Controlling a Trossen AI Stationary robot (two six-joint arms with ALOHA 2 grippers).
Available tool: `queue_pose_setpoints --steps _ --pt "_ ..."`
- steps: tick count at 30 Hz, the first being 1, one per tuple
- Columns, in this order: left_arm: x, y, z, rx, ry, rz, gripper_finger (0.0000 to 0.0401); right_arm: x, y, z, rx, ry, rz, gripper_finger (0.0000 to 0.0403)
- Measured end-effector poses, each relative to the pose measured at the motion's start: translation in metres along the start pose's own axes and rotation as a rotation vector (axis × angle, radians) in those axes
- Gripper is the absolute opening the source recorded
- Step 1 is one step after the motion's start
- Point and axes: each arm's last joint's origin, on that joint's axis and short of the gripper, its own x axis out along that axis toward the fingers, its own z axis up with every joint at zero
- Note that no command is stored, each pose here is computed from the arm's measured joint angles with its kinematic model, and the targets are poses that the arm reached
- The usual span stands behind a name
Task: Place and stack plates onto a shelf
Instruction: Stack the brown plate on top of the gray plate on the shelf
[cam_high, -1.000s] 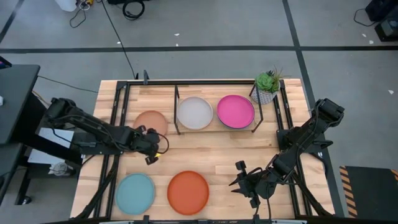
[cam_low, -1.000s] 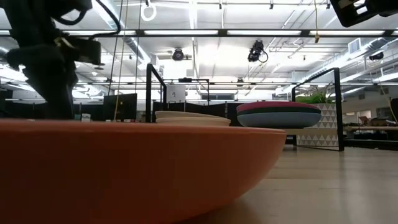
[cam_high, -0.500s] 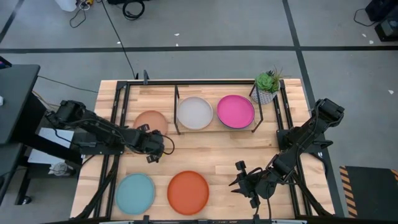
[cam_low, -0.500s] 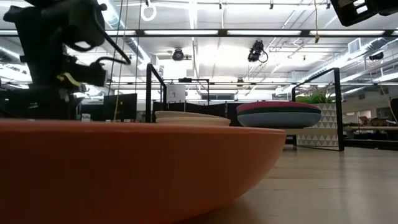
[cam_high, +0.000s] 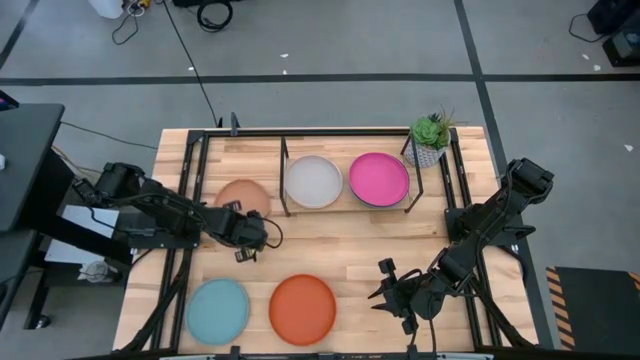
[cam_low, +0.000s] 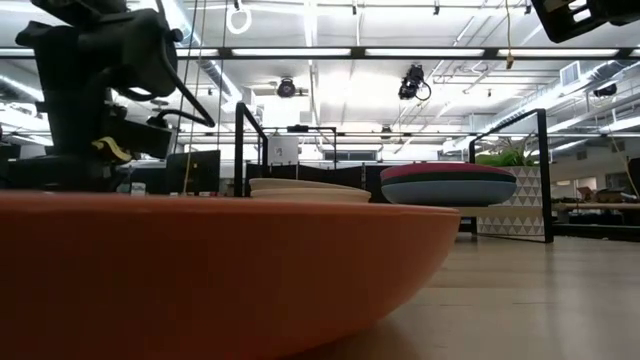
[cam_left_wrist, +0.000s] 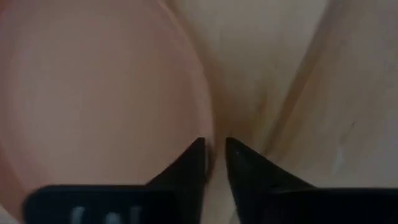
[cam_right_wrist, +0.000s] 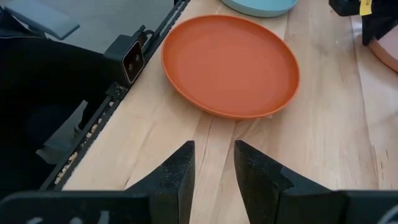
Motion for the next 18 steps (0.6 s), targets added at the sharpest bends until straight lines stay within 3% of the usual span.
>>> queue_pose_setpoints --steps 4,9,18 --pt "-0.003 -0.003 -0.001 -0.028 0.063 -0.107 0.0014 0.0 0.0 0.0 0.001 -0.001 0.0 0.0119" --pt "-0.022 -0.012 0.011 -0.091 0.165 -0.305 0.0032 0.0 0.0 0.0 -0.001 -0.001 0.0 0.0119" --pt "-0.086 -0.037 0.051 -0.017 0.015 -0.56 0.0016 0.0 0.0 0.0 0.001 -0.001 0.0 0.0119"
